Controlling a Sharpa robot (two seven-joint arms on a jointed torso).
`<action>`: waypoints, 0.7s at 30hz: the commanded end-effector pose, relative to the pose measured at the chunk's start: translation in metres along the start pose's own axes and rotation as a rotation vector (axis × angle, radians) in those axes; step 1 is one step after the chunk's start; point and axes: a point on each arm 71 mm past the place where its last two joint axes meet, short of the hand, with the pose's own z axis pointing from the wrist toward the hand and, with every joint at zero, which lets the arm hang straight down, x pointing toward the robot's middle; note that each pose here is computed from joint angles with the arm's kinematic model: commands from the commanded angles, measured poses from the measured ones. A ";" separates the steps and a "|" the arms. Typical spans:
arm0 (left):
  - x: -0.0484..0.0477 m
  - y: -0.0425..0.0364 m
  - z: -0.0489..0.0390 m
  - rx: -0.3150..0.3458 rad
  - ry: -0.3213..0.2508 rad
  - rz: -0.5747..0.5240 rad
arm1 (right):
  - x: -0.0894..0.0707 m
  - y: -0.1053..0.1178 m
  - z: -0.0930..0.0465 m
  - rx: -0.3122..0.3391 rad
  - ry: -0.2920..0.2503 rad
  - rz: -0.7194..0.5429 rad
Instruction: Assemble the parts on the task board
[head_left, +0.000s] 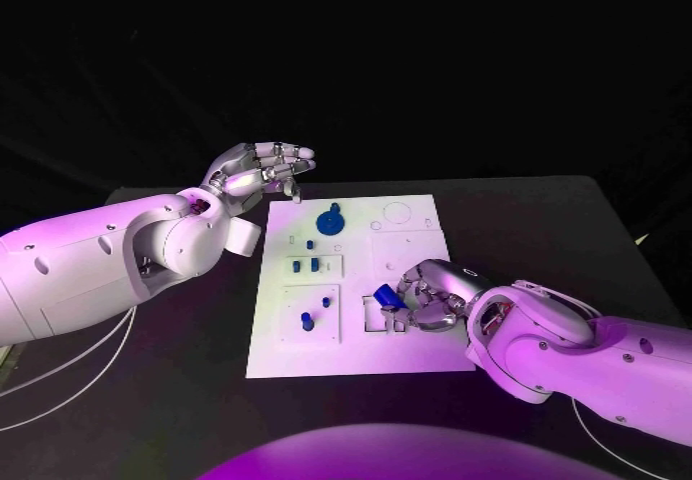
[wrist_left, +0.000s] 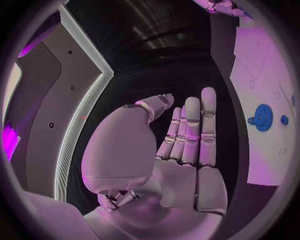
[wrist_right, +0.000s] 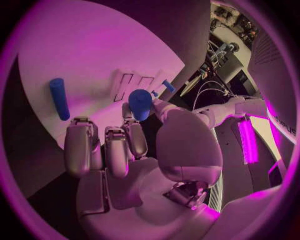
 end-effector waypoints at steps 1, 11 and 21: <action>0.0028 -0.0009 0.0006 0.011 0.023 -0.004 | 0.006 0.000 0.003 0.014 0.067 0.002; 0.0030 -0.0009 0.0004 0.009 0.024 -0.004 | 0.011 0.004 0.009 0.016 0.077 -0.009; 0.0024 -0.0009 0.0000 0.008 0.023 -0.004 | 0.014 0.004 0.013 0.031 0.085 -0.031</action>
